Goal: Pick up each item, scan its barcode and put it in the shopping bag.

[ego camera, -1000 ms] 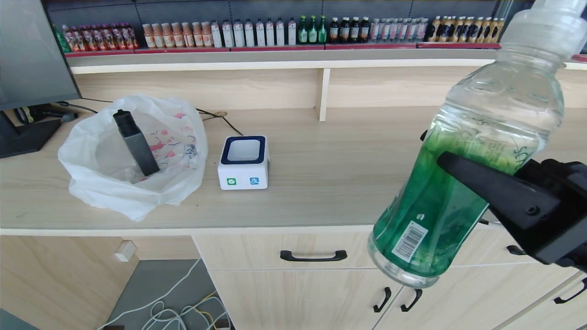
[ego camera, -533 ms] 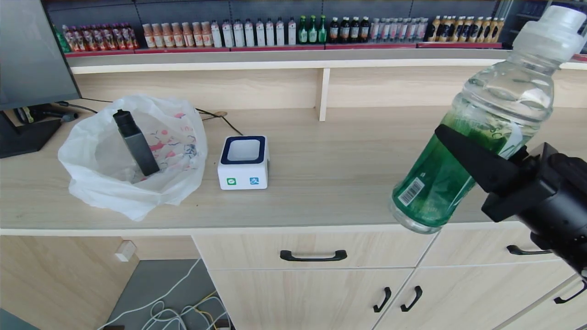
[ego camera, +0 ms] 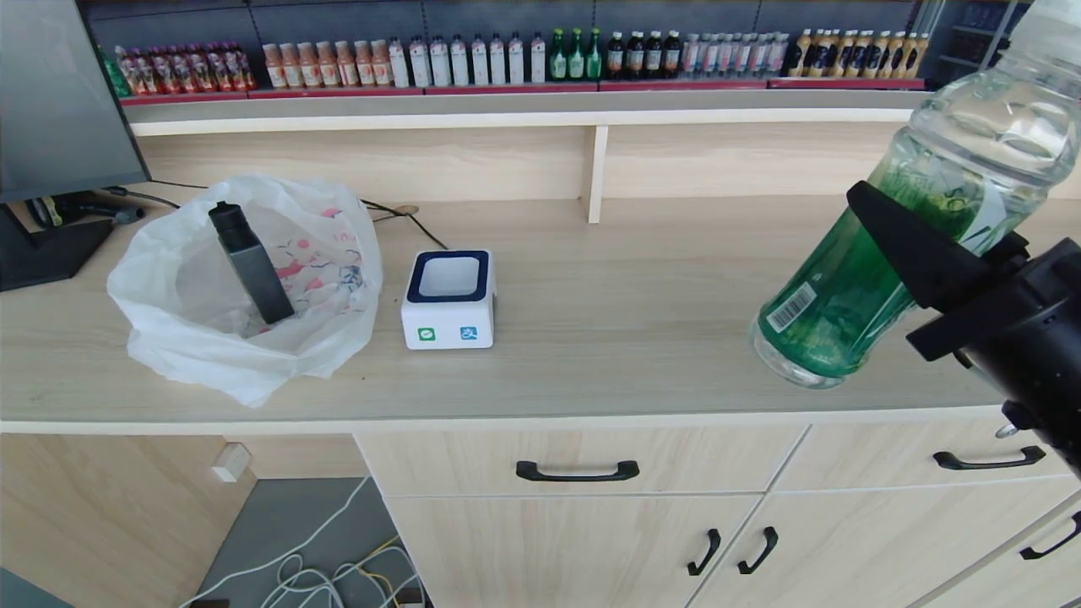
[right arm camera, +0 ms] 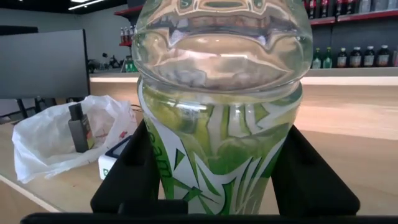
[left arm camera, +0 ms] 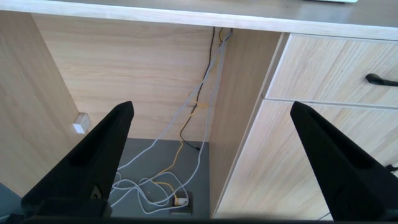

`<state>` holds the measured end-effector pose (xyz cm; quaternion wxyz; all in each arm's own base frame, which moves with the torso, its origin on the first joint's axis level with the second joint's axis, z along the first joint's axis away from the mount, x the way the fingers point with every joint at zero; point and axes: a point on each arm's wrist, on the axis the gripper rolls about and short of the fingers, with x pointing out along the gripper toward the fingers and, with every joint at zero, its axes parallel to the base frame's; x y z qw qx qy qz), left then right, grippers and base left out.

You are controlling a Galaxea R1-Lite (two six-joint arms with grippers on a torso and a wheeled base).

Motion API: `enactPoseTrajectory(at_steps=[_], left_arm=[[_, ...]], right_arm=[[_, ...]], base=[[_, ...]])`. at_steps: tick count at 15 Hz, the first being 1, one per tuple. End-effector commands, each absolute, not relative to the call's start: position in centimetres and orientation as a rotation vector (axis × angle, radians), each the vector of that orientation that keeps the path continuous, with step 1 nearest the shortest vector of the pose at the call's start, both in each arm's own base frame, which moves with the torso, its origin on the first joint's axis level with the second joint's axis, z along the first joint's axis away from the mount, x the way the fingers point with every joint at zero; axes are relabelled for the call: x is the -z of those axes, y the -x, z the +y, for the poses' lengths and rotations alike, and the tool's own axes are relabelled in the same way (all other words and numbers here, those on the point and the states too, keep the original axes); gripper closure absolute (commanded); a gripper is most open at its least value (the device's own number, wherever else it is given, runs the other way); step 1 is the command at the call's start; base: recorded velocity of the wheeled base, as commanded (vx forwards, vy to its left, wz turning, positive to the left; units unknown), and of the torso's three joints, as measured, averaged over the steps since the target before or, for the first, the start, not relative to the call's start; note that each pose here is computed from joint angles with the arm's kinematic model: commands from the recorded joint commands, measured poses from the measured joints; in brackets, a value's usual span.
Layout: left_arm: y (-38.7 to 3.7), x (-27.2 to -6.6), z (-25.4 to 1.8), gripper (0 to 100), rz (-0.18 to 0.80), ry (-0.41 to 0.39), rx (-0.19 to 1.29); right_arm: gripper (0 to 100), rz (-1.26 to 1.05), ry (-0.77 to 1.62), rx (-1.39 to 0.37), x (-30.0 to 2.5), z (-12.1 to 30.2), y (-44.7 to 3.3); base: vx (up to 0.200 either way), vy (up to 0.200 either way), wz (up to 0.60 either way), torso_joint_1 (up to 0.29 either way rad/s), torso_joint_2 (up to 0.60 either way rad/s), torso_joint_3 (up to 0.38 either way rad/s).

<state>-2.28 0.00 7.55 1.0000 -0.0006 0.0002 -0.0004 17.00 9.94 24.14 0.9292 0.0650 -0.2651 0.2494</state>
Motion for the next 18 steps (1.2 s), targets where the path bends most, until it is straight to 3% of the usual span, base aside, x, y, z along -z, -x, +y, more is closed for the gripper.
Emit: enactPoseTrajectory(at_steps=[1, 3, 18], left_arm=[[2.3, -7.5, 0.0, 0, 0.0, 0.002, 0.0], [2.3, -7.5, 0.0, 0, 0.0, 0.0, 0.0], [2.3, -7.5, 0.0, 0, 0.0, 0.011, 0.0]], right_arm=[[100, -0.558, -0.129, -0.504, -24.4, 9.9, -17.0], [100, -0.554, -0.117, -0.498, -24.3, 9.9, -17.0], [100, -0.511, -0.158, -0.453, -23.9, 12.0, -19.1]], base=[[0.0, 0.0, 0.0, 0.0, 0.0, 0.0], [0.0, 0.0, 0.0, 0.0, 0.0, 0.0], [0.0, 0.2, 0.0, 0.005, 0.0, 0.002]])
